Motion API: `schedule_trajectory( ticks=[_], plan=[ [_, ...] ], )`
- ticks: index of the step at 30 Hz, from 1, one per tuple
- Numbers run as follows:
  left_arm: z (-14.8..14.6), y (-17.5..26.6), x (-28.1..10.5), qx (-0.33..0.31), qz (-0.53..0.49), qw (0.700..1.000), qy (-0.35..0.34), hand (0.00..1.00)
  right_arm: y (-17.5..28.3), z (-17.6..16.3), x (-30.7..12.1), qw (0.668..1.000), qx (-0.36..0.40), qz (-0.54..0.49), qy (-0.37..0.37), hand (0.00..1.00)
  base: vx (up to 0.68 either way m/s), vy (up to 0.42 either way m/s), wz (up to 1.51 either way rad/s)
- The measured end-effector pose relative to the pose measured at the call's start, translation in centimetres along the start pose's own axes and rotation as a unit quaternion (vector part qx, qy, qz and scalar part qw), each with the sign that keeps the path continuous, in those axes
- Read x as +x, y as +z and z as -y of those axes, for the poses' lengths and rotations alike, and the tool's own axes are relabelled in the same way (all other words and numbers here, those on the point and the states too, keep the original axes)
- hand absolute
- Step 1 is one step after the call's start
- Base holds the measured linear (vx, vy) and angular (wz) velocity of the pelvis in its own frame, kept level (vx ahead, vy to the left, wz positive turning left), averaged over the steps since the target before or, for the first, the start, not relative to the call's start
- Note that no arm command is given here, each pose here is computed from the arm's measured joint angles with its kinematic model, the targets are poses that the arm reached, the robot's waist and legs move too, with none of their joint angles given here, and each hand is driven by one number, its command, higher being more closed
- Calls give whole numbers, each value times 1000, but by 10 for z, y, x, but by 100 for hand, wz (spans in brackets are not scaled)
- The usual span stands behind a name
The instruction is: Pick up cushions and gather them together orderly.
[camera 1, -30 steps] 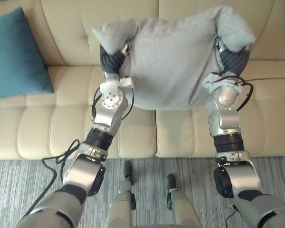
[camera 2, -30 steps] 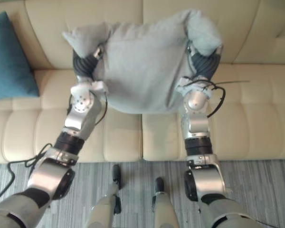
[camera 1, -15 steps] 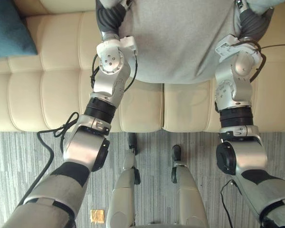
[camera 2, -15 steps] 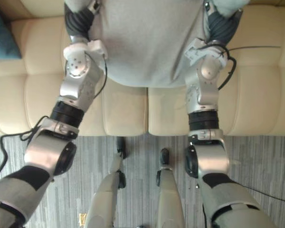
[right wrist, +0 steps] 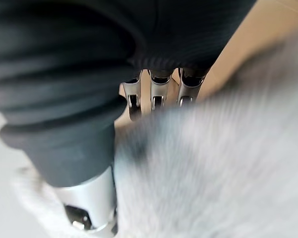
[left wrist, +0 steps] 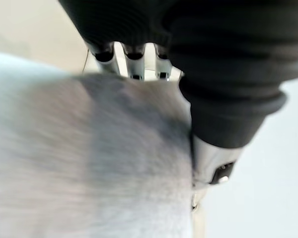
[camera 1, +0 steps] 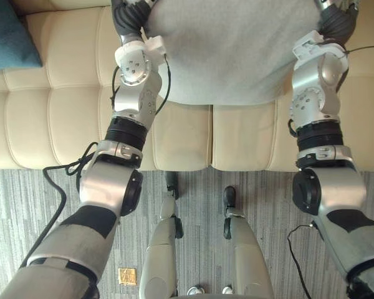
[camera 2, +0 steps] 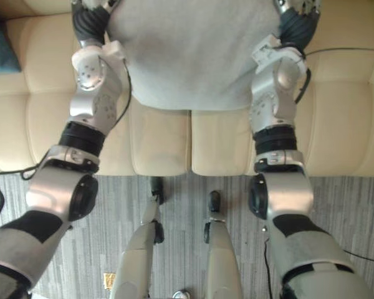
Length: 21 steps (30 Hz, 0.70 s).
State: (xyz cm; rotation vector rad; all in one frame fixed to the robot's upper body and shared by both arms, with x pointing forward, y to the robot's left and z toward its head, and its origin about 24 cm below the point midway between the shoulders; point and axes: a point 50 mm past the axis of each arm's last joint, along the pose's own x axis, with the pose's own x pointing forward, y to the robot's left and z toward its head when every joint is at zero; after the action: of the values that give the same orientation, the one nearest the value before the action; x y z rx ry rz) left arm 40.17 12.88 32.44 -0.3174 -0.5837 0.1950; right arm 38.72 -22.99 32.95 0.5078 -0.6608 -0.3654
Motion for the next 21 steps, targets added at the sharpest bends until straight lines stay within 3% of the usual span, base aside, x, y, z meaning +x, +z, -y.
schedule_trajectory(
  ticks=[12, 15, 21],
  plan=[
    [-76, 32, 18, -27, 37, 995, 89, 0, 38, 31, 19, 999, -33, 34, -22, 0, 69, -39, 2],
    [-106, 9, -6, -18, 28, 994, 103, 0, 29, 62, 3, 998, -51, 35, -27, 0, 75, -76, -9],
    [-168, -58, -84, 36, -56, 989, 134, 0, 1, 164, -69, 987, -143, -7, -69, 0, 84, -15, 0]
  ],
)
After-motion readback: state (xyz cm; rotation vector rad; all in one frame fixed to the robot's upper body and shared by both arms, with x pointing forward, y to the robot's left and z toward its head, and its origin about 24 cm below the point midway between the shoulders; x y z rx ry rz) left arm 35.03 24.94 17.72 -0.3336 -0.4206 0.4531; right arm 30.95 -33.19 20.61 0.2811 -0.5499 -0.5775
